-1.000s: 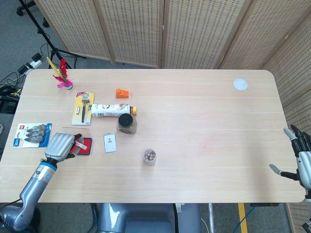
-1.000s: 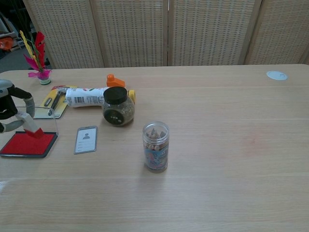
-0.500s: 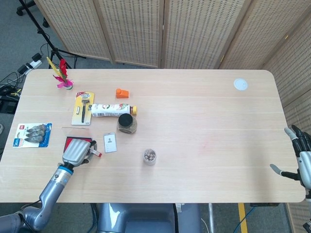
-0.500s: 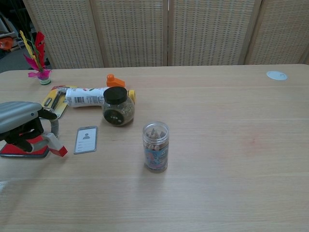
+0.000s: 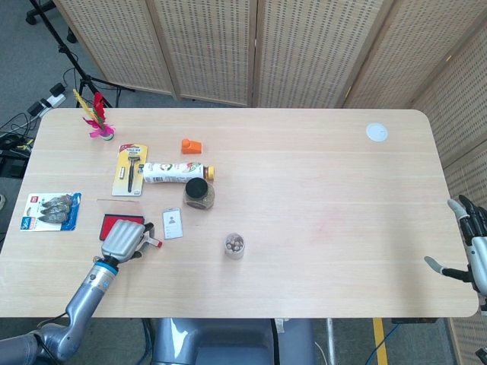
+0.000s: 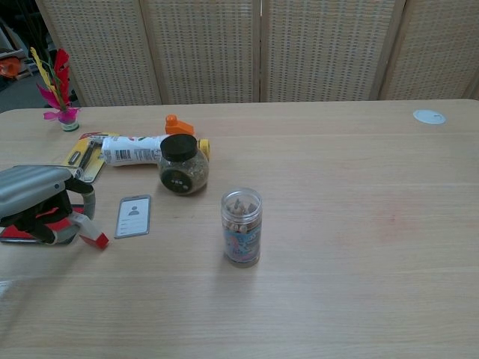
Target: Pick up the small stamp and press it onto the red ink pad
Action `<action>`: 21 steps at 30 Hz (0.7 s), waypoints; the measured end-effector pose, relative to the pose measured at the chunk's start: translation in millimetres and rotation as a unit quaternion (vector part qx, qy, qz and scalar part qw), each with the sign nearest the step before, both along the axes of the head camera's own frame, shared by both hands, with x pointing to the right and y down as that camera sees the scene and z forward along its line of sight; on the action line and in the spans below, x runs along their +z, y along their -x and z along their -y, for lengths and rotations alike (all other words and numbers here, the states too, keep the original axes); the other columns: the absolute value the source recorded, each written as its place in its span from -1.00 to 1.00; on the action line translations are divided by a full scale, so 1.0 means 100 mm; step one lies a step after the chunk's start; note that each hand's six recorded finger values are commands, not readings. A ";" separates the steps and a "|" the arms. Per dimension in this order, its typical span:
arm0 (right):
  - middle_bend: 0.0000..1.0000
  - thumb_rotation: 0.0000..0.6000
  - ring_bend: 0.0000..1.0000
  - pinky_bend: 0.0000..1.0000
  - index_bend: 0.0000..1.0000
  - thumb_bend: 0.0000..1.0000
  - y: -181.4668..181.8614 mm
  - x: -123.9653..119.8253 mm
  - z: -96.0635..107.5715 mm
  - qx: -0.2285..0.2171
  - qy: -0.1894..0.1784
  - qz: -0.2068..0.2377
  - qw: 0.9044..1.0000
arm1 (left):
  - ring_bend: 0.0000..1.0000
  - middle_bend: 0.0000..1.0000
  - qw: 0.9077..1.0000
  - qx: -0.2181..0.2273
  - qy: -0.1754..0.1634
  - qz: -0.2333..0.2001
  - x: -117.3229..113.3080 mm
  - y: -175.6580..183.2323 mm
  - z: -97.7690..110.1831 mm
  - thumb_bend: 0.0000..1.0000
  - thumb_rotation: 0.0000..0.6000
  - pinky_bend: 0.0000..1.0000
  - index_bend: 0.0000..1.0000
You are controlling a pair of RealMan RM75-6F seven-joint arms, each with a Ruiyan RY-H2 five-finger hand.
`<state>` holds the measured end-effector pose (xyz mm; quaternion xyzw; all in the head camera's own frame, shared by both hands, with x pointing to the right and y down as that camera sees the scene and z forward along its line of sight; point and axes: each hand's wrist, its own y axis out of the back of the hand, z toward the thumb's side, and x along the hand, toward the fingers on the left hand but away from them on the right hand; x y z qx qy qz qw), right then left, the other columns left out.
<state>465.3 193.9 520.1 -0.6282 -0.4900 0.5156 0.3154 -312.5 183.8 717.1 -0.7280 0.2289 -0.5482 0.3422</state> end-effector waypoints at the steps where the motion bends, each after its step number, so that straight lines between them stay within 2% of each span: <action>1: -1.00 1.00 -1.00 -1.00 -0.99 -1.00 0.00 0.00 0.00 0.000 0.000 0.000 1.000 | 1.00 0.93 1.000 0.001 0.000 0.001 0.00 0.00 0.00 -0.22 1.00 0.98 0.19; 9: -1.00 1.00 -1.00 -1.00 -0.99 -1.00 0.00 -0.01 0.00 0.001 -0.002 -0.001 1.000 | 1.00 0.93 1.000 0.007 0.005 0.005 0.01 -0.01 -0.02 -0.25 1.00 0.98 0.15; 21: -1.00 1.00 -1.00 -1.00 -0.99 -1.00 -0.01 -0.01 0.00 0.002 -0.002 0.000 1.000 | 1.00 0.92 1.000 0.005 0.008 0.014 0.01 -0.02 0.01 -0.25 1.00 0.98 -0.06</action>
